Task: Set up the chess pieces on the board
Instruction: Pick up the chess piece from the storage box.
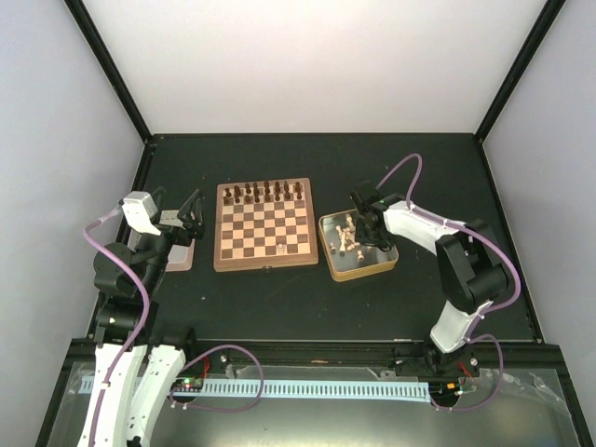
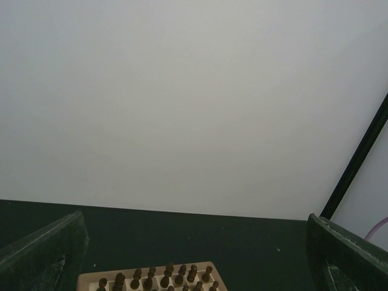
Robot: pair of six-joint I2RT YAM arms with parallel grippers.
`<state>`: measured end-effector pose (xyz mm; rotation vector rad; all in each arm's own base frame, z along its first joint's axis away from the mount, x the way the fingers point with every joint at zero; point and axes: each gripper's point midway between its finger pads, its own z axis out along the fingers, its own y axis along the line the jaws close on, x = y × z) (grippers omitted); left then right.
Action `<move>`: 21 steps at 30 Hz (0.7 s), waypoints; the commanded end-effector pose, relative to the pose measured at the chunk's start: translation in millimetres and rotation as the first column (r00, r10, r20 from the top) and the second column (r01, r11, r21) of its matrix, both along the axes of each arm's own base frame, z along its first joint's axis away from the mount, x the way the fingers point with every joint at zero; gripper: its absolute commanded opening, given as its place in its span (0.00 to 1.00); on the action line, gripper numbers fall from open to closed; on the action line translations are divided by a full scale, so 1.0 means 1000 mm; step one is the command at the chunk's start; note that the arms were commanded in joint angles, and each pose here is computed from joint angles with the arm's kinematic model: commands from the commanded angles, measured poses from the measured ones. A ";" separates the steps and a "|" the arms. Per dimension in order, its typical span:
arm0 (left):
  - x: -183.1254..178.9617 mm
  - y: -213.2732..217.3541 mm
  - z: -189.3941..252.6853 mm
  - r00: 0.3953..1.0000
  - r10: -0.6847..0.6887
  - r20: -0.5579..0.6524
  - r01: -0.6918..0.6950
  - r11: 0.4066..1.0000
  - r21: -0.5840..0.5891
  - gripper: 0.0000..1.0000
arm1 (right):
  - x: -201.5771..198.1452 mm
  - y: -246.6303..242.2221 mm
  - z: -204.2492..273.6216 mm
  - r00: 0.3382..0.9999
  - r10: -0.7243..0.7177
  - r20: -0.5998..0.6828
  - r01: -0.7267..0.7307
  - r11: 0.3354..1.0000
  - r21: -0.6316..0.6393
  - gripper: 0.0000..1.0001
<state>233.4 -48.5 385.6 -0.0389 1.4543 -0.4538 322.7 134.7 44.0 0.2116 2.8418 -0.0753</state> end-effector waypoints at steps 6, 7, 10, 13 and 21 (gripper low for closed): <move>0.001 0.005 0.001 1.000 0.030 0.006 -0.030 0.999 0.013 0.99 | 0.008 0.000 -0.005 1.000 0.010 0.010 -0.011 1.000 0.013 0.15; 0.001 0.005 0.001 1.000 0.030 0.006 -0.030 0.999 0.012 0.99 | 0.008 0.001 -0.004 1.000 0.014 0.015 -0.014 1.000 0.016 0.13; 0.002 0.005 0.000 0.999 0.031 0.004 -0.031 0.999 0.012 0.99 | 0.011 0.003 0.008 0.998 0.024 0.050 -0.026 0.999 0.034 0.10; 0.002 0.006 0.001 0.999 0.032 0.005 -0.032 0.999 0.010 0.99 | 0.013 0.006 0.028 0.995 0.030 0.095 -0.036 0.997 0.065 0.09; 0.003 0.005 0.000 1.000 0.029 0.003 -0.029 1.000 0.006 0.99 | 0.015 0.045 0.078 0.979 0.089 0.183 -0.136 0.955 0.265 0.09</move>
